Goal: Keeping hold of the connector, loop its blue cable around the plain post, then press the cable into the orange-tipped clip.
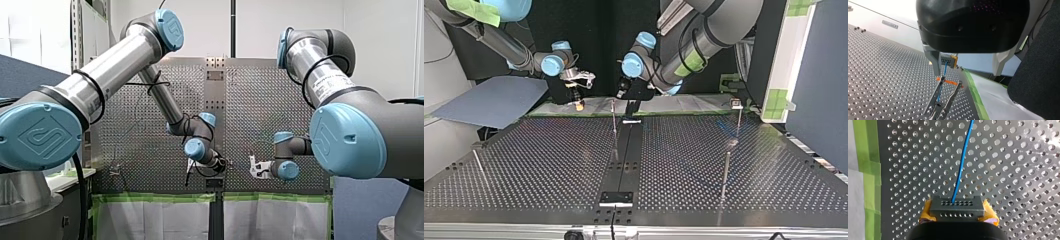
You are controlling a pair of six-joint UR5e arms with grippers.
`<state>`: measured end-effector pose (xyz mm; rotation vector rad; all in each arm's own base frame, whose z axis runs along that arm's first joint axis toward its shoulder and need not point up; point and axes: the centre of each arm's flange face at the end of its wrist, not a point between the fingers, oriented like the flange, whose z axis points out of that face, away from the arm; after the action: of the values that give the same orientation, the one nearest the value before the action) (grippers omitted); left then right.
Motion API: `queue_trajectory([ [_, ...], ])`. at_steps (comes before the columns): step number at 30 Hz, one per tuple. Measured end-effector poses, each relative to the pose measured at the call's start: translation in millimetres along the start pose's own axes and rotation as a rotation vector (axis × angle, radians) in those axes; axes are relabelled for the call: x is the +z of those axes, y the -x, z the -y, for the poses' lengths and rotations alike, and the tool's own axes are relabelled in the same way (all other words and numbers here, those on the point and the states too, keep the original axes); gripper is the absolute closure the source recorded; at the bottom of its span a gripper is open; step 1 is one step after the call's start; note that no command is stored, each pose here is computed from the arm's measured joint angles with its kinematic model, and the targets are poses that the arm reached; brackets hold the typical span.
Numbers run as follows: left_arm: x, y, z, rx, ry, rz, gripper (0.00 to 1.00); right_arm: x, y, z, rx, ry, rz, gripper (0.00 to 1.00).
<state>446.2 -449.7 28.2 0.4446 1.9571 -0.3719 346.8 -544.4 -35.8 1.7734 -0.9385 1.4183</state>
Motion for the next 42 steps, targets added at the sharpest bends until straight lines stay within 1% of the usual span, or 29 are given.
queue_trajectory([
  [4, 0.3, 0.4, 1.7, -0.011, -0.005, 0.006, 0.0, 0.1, -0.3, -0.3, 0.0, -0.003, -0.001, 1.0],
  [6, 1.4, 1.5, 2.8, -0.026, -0.011, 0.018, 0.0, 0.0, -0.1, -0.7, 0.0, -0.003, 0.0, 1.0],
  [12, 6.0, 6.4, 7.5, -0.084, -0.053, 0.062, 0.0, 0.0, 0.0, -1.5, 0.001, -0.003, 0.0, 1.0],
  [14, 7.1, 7.7, 8.0, -0.103, -0.058, 0.073, 0.0, 0.0, -0.1, -1.6, 0.001, -0.002, 0.0, 1.0],
  [16, 7.8, 8.5, 7.8, -0.11, -0.056, 0.081, 0.0, -0.1, 0.1, -1.6, 0.0, -0.002, 0.001, 1.0],
  [25, 7.7, 8.5, 6.2, -0.069, -0.039, 0.082, 0.0, -0.5, 1.0, -1.5, -0.001, -0.003, 0.006, 1.0],
  [27, 7.0, 7.6, 5.8, -0.064, -0.036, 0.075, 0.0, -0.5, 1.0, -1.4, -0.001, -0.003, 0.006, 1.0],
  [31, 4.1, 4.4, 5.1, -0.033, -0.028, 0.046, 0.0, -0.5, 1.0, -1.4, -0.001, -0.003, 0.006, 1.0],
  [34, 2.9, 3.2, 4.8, -0.015, -0.025, 0.033, 0.0, -0.5, 0.9, -1.5, -0.001, -0.003, 0.006, 1.0],
  [42, 2.5, 2.8, 4.7, -0.008, -0.024, 0.029, 0.0, -0.5, 1.0, -1.4, -0.001, -0.003, 0.006, 1.0],
])
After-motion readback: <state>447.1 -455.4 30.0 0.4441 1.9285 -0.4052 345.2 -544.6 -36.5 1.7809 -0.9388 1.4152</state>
